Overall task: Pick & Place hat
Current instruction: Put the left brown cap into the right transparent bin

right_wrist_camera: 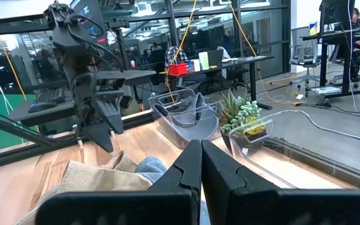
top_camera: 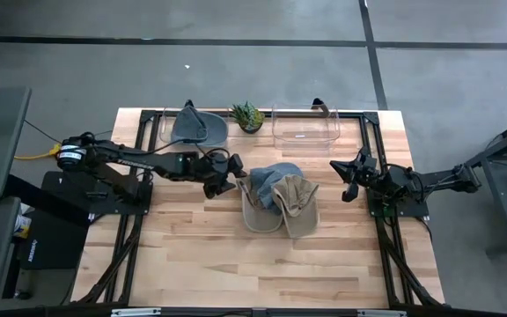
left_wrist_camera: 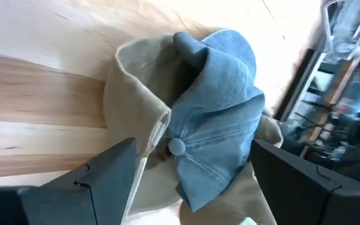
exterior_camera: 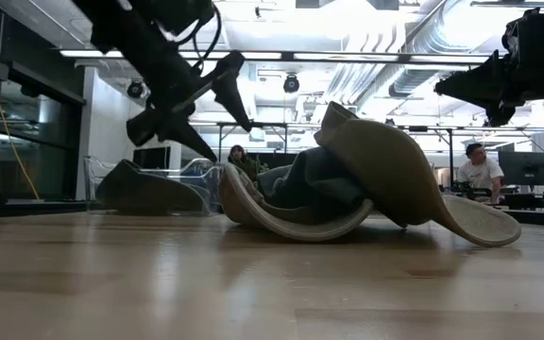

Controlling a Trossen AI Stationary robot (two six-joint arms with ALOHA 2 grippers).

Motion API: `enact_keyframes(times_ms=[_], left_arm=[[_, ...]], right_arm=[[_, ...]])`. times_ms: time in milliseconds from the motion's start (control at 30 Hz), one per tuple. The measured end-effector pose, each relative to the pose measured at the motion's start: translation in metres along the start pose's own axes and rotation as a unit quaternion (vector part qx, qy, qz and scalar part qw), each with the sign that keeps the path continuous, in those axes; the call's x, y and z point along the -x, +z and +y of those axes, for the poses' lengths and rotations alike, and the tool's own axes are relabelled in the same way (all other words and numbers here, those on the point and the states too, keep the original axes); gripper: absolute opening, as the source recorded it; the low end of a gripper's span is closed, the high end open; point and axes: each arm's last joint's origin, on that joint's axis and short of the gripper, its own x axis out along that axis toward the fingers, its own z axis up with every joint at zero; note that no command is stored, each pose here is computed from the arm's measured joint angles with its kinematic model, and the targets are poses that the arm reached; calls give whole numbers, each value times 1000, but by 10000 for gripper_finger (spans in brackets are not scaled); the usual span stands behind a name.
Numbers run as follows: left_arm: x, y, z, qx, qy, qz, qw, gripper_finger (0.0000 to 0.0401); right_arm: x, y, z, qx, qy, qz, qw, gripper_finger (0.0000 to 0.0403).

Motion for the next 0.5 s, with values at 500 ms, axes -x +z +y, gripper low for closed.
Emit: enact_keyframes(times_ms=[500], left_arm=[[-9, -23, -63, -98, 158, -42, 982, 297]], right_arm=[[0, 0, 0, 1, 0, 1, 1000, 0]])
